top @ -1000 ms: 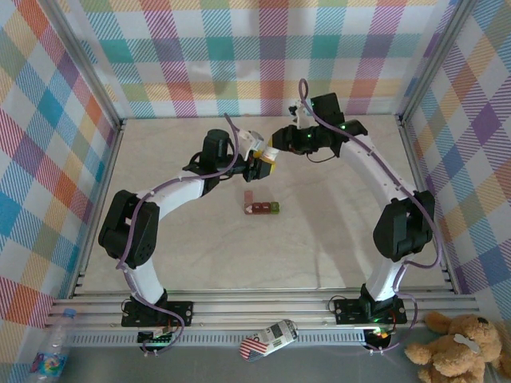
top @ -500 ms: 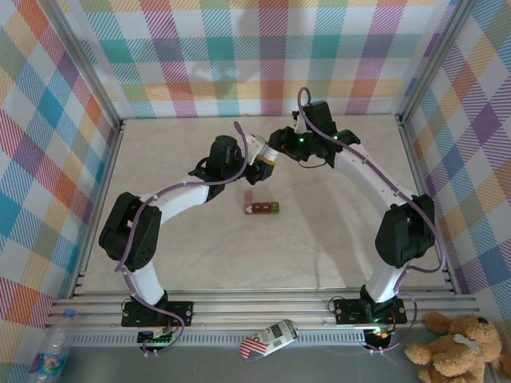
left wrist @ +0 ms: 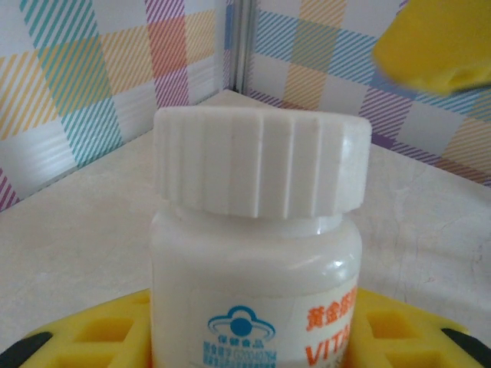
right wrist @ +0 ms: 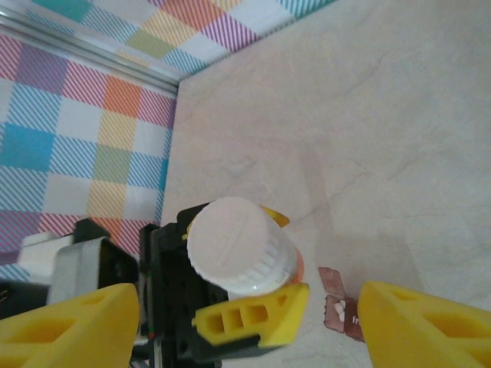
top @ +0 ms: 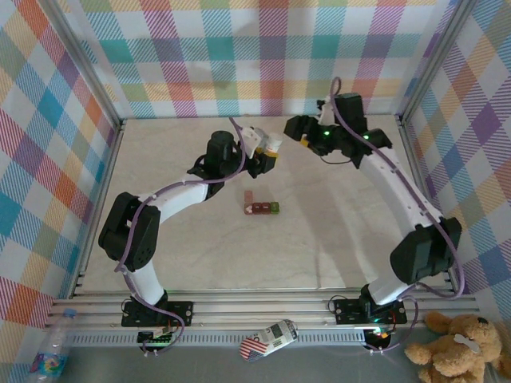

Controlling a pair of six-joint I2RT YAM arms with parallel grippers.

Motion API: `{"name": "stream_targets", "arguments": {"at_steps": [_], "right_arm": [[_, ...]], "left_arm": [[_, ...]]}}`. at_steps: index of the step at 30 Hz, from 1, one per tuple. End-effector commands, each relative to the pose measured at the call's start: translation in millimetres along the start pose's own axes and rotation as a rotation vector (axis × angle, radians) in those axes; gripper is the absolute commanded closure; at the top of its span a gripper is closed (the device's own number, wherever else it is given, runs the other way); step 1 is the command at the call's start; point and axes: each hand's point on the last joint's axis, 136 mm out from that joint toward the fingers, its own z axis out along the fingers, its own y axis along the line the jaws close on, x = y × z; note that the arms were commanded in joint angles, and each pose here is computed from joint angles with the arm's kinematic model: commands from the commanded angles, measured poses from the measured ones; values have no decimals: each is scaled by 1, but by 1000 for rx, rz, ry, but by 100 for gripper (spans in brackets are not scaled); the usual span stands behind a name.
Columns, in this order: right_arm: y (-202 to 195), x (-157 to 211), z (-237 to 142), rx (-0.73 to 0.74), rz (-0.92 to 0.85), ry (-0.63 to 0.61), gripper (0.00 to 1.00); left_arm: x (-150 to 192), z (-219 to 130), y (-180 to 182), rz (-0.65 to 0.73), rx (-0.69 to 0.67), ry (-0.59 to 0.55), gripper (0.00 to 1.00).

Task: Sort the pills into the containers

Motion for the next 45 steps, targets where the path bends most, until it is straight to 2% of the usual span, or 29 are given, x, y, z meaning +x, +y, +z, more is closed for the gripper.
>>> {"name": "stream_targets", "arguments": {"at_steps": [1, 8, 14, 25, 36, 41, 45], "right_arm": [[0, 3, -12, -45, -68, 29, 22], [19, 5, -4, -146, -281, 160, 19], [24, 11, 7, -118, -365, 224, 19], [26, 25, 24, -127, -384, 282, 22], [26, 29, 31, -136, -373, 299, 31], [27, 29, 30, -136, -368, 298, 25], [27, 25, 27, -123, -374, 279, 26]], "left_arm": [[-42, -16, -10, 37, 74, -98, 100], [-42, -20, -27, 17, 210, -71, 100], [-44, -21, -37, 1, 273, -65, 100], [-45, -20, -41, -10, 300, -62, 100], [-43, -21, -42, -14, 304, -58, 100], [-42, -21, -42, -16, 306, -55, 100], [-41, -21, -42, -18, 308, -52, 100]]}}
